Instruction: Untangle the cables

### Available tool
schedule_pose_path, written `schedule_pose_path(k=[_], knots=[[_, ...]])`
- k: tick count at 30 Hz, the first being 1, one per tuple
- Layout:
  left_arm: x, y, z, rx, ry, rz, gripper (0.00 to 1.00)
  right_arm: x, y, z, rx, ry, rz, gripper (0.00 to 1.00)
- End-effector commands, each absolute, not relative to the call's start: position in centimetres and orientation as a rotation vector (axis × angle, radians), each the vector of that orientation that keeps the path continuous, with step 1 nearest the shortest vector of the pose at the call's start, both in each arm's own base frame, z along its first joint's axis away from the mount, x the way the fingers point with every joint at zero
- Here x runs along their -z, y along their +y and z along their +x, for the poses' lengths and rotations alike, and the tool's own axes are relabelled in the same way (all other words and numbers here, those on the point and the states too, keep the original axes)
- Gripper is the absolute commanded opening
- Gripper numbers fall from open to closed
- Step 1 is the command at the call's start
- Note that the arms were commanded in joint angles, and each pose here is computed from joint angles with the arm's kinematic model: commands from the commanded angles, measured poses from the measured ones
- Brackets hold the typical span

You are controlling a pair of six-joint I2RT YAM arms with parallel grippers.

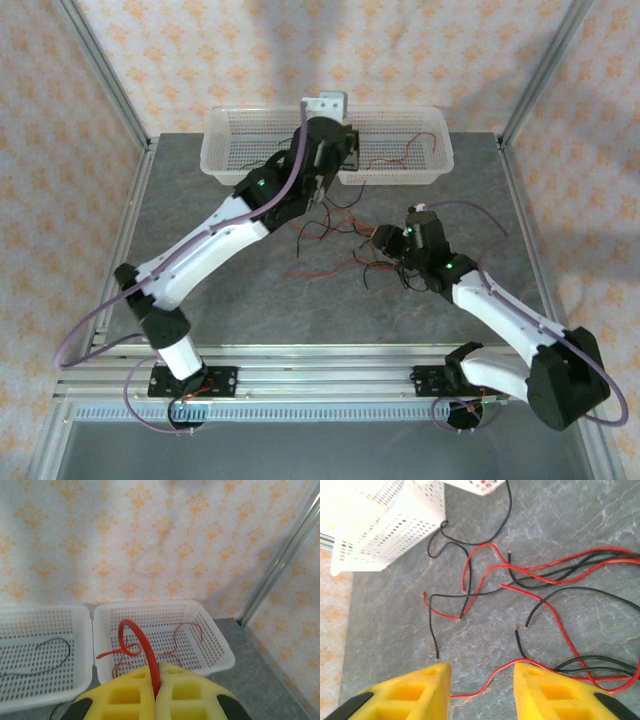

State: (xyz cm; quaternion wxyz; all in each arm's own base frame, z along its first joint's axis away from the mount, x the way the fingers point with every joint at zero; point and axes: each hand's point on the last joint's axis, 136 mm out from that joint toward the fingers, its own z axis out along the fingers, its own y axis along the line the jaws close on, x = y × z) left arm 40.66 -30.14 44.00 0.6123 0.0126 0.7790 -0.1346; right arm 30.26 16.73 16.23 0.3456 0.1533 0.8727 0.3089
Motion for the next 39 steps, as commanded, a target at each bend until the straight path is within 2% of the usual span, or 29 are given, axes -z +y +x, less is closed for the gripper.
schedule_pose_path(k=[1,7,16,35,39], knots=[[-44.0,-30.9,43.0,0.242,1.795,0.076,0.0,-18.2,15.7,29.8,-0.766,2.239,0.4,0.38],[-42.0,-32.6,48.1,0.205,1.771,0.062,0.0,-18.6,14.7,29.0,-0.722,2.239,0.399,0.38],[-37.7,-33.3,53.2,0.151,1.736,0.07,0.0,-18.3,14.2,28.4,-0.71,2.238,0.414,0.38],[-24.5,-35.9,59.4,0.146,1.797,0.162,0.0,-17.8,13.7,28.0,-0.684,2.252,0.432,0.38],[-22.9,-36.3,60.0,0.158,1.821,0.169,0.07,-17.3,13.6,27.9,-0.678,2.259,0.433,0.38]])
